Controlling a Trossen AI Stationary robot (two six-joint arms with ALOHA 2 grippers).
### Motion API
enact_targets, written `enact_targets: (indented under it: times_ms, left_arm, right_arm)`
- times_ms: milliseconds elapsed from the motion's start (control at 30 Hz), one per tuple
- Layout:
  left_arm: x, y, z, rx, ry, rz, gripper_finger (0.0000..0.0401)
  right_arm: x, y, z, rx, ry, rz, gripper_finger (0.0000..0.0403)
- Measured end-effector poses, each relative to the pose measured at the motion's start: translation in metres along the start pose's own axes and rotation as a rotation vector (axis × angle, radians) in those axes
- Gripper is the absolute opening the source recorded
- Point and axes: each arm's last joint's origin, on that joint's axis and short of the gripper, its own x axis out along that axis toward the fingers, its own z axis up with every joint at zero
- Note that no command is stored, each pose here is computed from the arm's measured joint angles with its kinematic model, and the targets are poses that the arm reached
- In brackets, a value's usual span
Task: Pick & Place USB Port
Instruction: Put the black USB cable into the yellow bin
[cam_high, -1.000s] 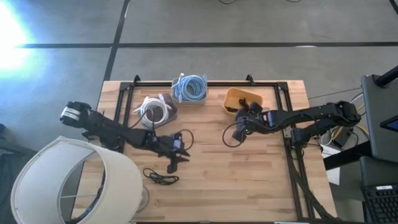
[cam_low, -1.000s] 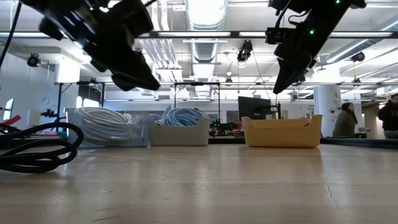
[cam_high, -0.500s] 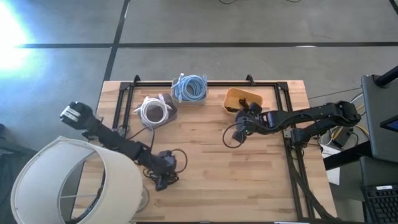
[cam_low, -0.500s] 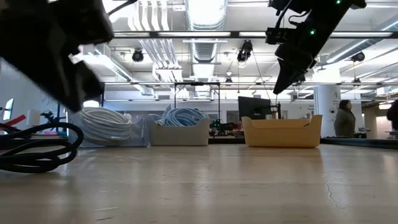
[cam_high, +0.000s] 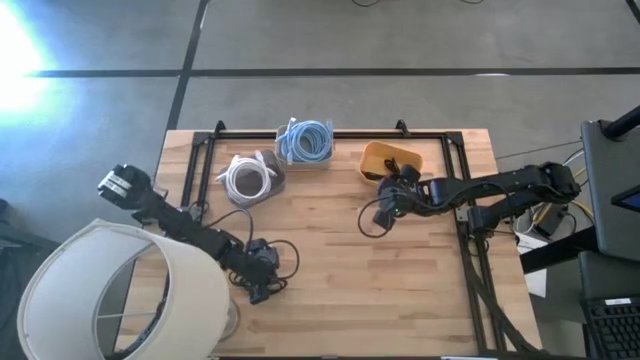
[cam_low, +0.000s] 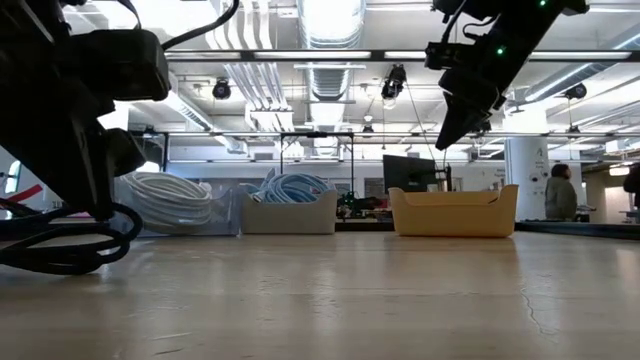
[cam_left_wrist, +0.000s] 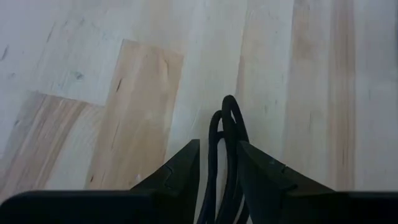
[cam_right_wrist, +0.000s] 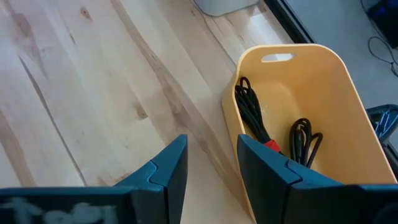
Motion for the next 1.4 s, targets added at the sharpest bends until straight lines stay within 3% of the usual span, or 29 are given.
enact_targets:
  times_ms: [900, 1167, 1400]
  left_arm:
    - [0.005, 0.015, -0.011, -0.061, -0.052, 0.139, 0.0108]
    - [0.004, 0.021, -0.005, -0.045, -0.135, 0.230, 0.0048]
    - [0.002, 0.026, 0.009, -0.092, -0.276, 0.324, 0.0011]
  right_arm:
    - [0.001, 0.001, 0.001, 0.006, -0.016, 0.006, 0.0132]
    - [0.001, 0.002, 0.004, 0.028, -0.051, 0.020, 0.0125]
    - [-0.004, 0.005, 0.017, -0.075, -0.125, 0.069, 0.0118]
